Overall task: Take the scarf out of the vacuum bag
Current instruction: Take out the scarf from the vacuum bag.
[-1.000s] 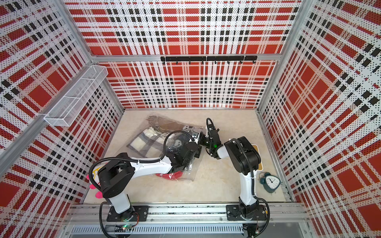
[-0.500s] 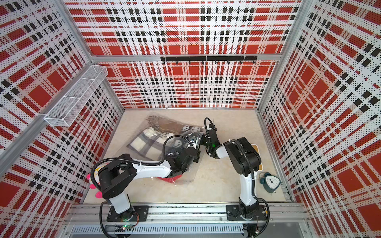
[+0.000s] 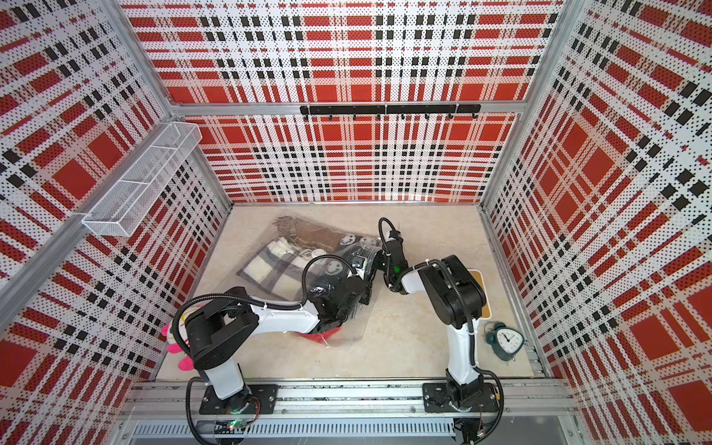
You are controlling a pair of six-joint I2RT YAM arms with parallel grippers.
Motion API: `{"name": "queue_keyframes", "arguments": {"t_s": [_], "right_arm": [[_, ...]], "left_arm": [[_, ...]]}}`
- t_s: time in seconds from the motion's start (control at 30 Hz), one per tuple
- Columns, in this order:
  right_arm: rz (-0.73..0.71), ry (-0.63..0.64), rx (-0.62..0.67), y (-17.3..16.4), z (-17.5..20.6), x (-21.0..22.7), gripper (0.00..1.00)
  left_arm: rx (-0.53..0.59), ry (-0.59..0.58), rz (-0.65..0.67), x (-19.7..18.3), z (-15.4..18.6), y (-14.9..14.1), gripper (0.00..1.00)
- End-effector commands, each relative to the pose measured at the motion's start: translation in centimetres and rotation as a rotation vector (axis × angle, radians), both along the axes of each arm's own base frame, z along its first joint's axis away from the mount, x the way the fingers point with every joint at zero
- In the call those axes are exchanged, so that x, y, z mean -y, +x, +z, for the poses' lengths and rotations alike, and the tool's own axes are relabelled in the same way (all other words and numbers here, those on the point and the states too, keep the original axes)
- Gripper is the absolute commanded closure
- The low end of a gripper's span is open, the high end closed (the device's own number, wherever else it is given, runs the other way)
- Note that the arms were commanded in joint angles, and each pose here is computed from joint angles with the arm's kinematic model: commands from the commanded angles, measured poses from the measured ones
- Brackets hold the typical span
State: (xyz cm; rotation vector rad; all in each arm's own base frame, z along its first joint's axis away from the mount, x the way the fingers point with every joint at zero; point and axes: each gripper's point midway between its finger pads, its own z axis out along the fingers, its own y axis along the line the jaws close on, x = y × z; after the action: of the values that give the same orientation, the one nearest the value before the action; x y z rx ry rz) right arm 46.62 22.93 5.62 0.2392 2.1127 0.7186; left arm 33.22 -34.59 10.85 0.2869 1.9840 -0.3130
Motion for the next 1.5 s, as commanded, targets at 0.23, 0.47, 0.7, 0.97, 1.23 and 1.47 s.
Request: {"name": "queue_keyframes", "arguments": {"t_s": [0.23, 0.47, 0.7, 0.97, 1.23, 1.47], "right_arm": [[-0.004, -0.007, 0.008, -3.4, -0.1, 1.8, 0.95], [0.030, -0.022, 0.010, -6.5, 0.4, 1.7, 0.85], [0.016, -0.129, 0.091, -6.5, 3.8, 3.5, 0.32], [0.076, -0.220, 0.085, -4.2, 4.6, 4.3, 0.28], [0.100, -0.228, 0.097, -3.6, 3.6, 4.1, 0.32], [0.120, -0.175, 0.050, -2.5, 1.7, 2.7, 0.40]], "left_arm": [[0.006, 0.006, 0.053, -1.4, -1.0, 0.5, 1.00], [0.007, -0.038, 0.059, -1.5, -0.9, 0.5, 1.00], [0.010, -0.045, 0.047, -1.3, -1.1, -0.2, 1.00], [0.007, -0.063, 0.042, -1.3, -1.4, -0.6, 1.00], [0.007, -0.072, 0.043, -1.3, -1.5, -0.5, 1.00], [0.009, -0.079, 0.047, -1.4, -1.4, -0.6, 1.00]]}}
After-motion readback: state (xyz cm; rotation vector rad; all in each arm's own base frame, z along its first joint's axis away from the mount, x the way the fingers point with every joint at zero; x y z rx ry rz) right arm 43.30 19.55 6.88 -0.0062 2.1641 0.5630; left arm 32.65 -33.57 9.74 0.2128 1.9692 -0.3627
